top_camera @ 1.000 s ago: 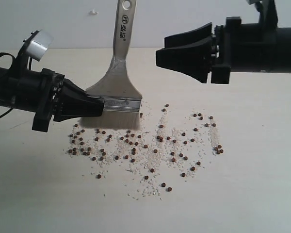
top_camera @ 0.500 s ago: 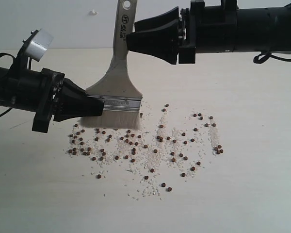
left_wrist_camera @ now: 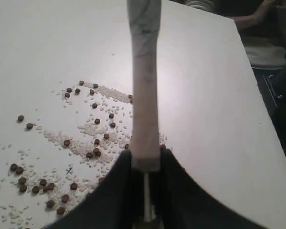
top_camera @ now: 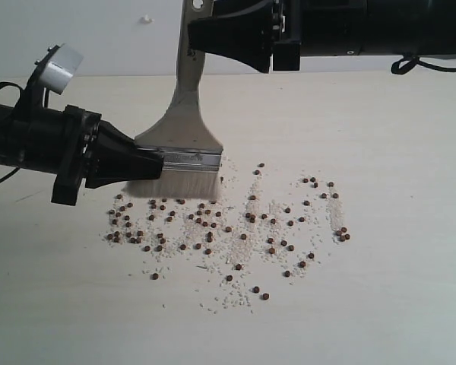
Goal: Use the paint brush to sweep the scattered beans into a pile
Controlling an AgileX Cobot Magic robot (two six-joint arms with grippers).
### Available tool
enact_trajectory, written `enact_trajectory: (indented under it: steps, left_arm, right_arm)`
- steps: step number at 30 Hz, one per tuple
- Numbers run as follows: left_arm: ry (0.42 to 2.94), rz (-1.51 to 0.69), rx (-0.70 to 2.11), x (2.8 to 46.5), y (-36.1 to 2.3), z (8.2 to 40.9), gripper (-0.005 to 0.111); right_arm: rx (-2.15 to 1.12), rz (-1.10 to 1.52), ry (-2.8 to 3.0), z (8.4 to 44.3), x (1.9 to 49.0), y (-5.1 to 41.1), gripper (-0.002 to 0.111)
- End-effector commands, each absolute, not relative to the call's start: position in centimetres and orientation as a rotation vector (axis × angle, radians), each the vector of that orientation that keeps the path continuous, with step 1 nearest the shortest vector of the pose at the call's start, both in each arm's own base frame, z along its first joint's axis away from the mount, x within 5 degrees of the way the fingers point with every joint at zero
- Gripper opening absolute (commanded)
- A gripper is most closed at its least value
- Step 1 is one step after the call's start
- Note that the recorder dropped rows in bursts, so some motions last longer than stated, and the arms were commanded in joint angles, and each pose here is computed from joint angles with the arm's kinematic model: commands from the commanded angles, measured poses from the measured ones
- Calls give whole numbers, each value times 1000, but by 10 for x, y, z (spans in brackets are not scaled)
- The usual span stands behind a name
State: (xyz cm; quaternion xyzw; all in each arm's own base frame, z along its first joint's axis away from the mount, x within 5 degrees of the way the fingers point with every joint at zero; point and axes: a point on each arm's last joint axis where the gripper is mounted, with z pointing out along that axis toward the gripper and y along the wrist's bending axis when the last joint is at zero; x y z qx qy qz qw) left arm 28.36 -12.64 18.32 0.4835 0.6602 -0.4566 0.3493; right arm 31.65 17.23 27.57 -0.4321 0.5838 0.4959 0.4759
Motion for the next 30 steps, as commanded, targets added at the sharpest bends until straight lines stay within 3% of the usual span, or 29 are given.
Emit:
enact_trajectory:
  steps: [1,13,25,30]
  left_arm:
    - [1691,-1197,1199,286,-126,187,0]
    - [1689,-1199,1183,286,-126,188,0]
    - [1691,-1197,1201,286,-126,187,0]
    - [1691,-1198,1197,286,-126,187,0]
  right_arm:
    - [-1048,1230,1410,281,317,174,57]
    - [-1006,1275,1432,292,323,176,57]
    - [-908,1389,1552,279,333,178,57]
    - [-1020,1356,1476,274,325,197,57]
